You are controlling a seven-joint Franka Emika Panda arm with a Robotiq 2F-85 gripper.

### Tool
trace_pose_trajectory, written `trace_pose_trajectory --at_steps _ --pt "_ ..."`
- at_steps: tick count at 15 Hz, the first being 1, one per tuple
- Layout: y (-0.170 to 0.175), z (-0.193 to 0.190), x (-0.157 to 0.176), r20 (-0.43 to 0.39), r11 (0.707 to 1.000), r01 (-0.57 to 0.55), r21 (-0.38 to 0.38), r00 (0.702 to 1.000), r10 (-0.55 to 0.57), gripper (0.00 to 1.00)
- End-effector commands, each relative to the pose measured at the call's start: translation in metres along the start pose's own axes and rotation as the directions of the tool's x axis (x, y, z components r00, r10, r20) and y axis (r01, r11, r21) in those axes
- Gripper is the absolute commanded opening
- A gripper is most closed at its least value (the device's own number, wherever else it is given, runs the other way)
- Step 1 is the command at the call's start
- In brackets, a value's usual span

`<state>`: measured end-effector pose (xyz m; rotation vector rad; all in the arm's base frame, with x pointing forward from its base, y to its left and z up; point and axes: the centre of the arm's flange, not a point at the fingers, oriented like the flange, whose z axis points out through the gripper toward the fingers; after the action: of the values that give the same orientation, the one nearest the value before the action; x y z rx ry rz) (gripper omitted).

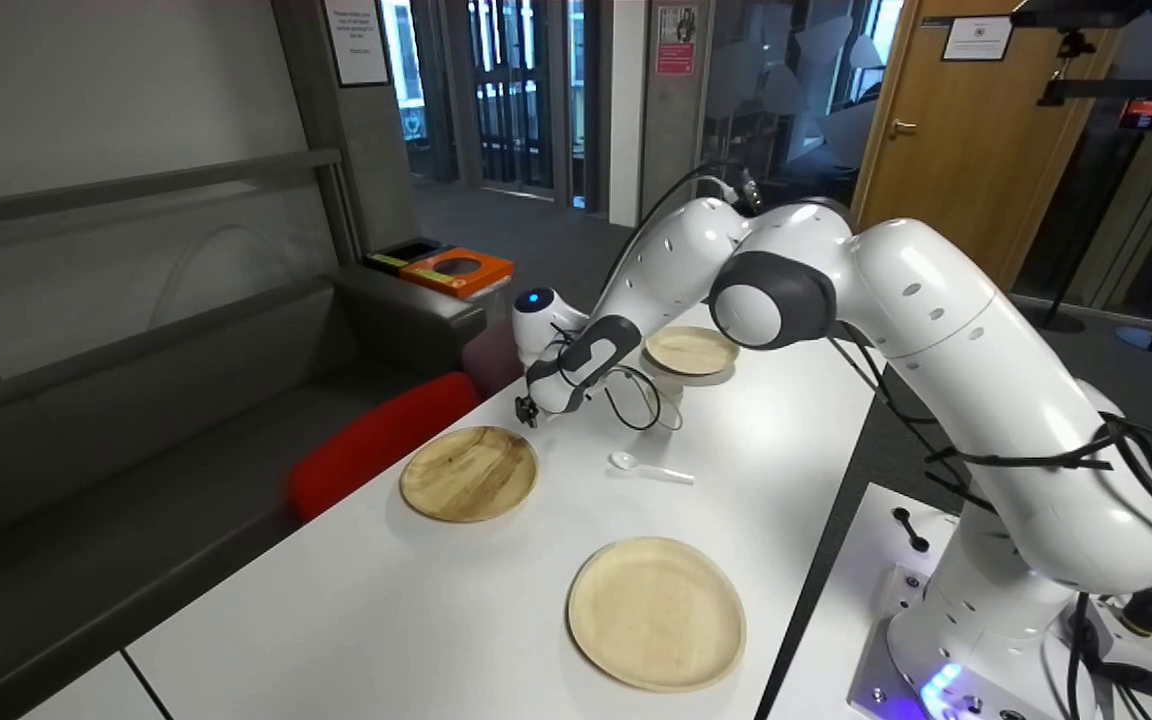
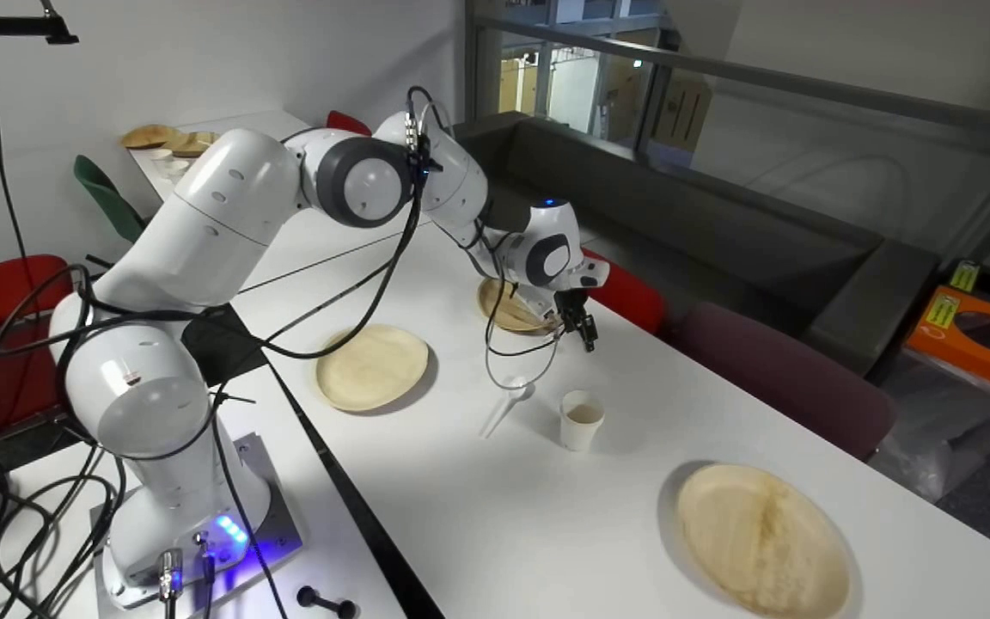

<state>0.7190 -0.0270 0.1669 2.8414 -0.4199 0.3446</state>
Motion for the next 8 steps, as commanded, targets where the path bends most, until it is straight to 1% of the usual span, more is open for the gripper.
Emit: trace_pose_trajectory --at_steps 1,5,6,8 --pt "-0.011 -0.001 0.013 0.025 0.999 -0.001 0.050 1.000 0.000 1.00" --pt "-0.023 -0.013 -0.003 0.116 0.981 0.031 0.189 0.992 -0.053 1.00" --pt "-0.026 -0.016 -0.005 0.127 0.976 0.039 0.214 0.990 -0.068 1.00" --pt "-0.030 -0.017 -0.005 0.141 0.970 0.042 0.240 0.987 -0.078 1.00"
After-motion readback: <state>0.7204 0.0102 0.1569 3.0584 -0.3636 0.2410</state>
